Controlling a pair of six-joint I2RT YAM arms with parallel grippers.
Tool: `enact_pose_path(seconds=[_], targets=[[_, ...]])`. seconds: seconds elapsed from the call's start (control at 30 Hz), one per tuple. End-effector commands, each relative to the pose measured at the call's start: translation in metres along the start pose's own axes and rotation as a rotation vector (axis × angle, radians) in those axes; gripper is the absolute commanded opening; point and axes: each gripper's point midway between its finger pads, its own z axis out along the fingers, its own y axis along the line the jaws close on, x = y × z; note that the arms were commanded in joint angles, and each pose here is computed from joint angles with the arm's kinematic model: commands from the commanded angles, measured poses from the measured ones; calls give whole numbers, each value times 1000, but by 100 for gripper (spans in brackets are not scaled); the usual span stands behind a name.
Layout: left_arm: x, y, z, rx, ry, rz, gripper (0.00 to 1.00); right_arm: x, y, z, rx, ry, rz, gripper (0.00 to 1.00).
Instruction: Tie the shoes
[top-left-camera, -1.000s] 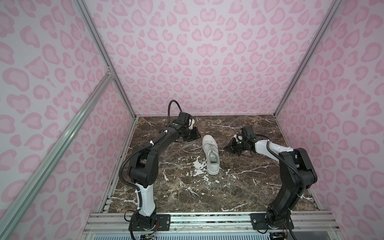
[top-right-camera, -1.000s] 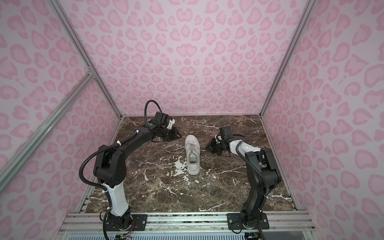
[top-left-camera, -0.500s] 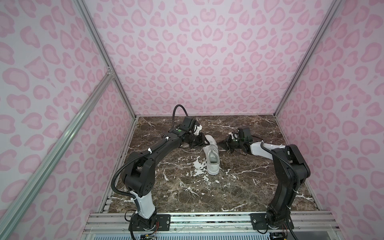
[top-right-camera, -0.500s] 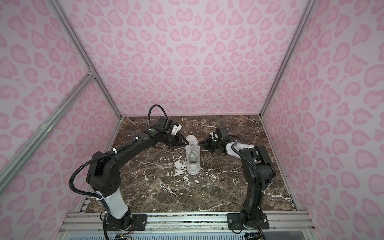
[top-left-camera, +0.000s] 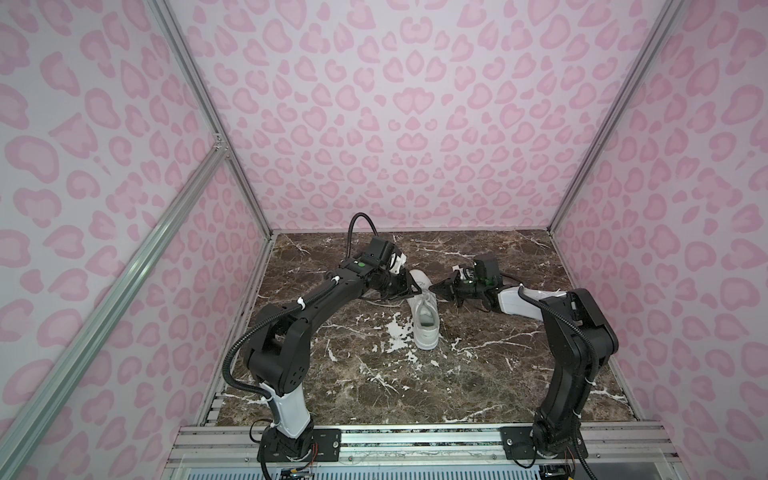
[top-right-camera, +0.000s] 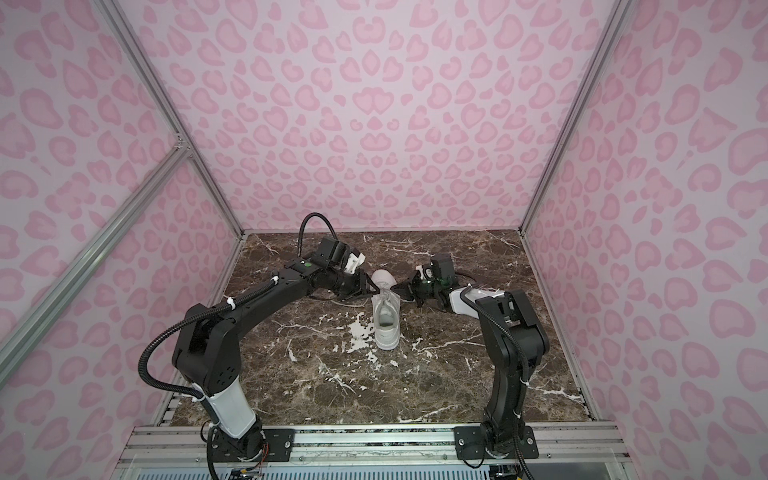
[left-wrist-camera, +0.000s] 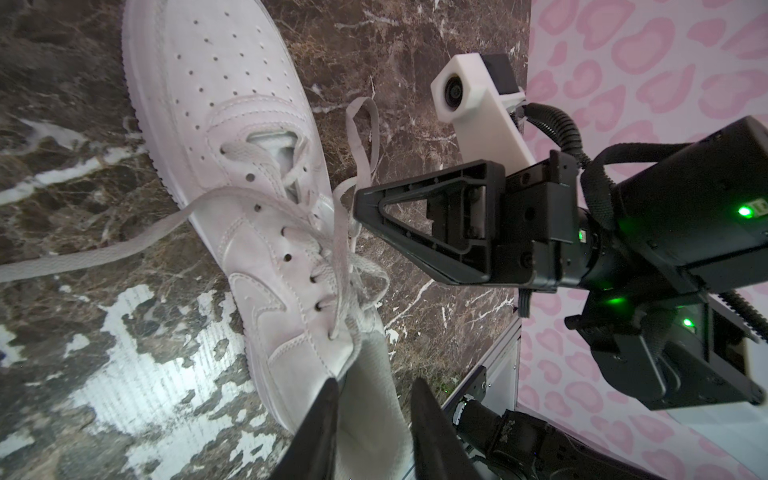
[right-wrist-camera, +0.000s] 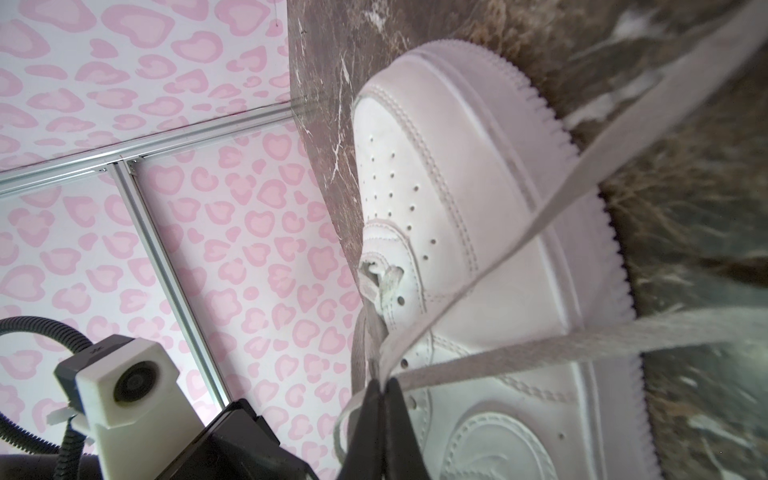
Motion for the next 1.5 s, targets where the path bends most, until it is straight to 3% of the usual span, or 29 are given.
enact_pose_path(seconds=[0.0, 1.47], targets=[[-2, -5, -2, 17, -17, 16, 32, 7, 1, -1, -9, 23, -21, 4], [5, -11, 14, 35, 13, 33, 33, 25, 19, -2, -223, 84, 50, 4]])
